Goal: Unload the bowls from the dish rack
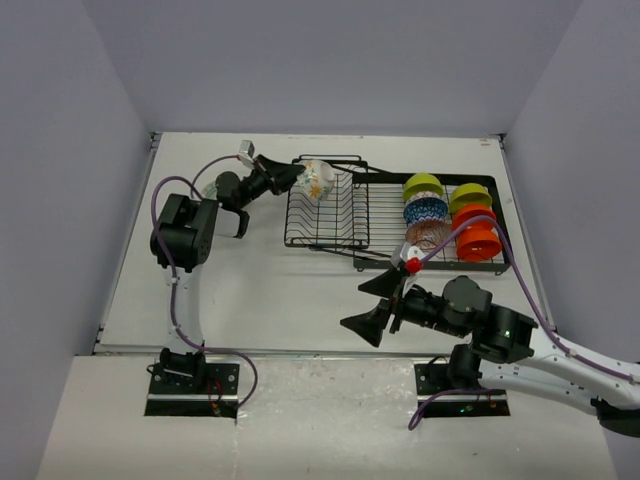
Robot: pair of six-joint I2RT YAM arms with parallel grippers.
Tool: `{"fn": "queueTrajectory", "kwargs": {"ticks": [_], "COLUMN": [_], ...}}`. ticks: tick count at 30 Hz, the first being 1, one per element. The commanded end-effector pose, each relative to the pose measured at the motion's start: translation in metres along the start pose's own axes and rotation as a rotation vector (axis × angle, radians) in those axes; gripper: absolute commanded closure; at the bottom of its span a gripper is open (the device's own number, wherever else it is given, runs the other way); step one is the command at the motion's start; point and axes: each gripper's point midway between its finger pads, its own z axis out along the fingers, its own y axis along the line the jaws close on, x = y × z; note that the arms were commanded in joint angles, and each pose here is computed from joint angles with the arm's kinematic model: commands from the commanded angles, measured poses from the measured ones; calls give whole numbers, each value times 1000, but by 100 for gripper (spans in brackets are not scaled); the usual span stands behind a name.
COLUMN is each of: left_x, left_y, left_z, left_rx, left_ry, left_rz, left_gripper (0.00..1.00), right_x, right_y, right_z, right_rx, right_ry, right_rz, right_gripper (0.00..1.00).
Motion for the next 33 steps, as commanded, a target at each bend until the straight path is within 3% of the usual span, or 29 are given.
{"fn": "queueTrajectory", "kwargs": {"ticks": [1,20,27,33], "left_x": [20,42,44,47], "left_y": [-33,-40,-46,-69], "left_z": [8,26,28,25], "left_rx": [153,152,161,192], "left_ry": [56,104,105,108], "left_rz": [127,149,156,190], "left_gripper": [79,85,100,100], "right_x": [-7,-6,-6,-4], "right_y": [5,1,1,0], "right_z": [0,-6,-8,-7], "right_rx": [-25,-13,-12,-8], "right_ry": [-27,-50,-53,-47], "right_rz": [-7,-5,-5,-6], "right_gripper": [1,1,1,1]}}
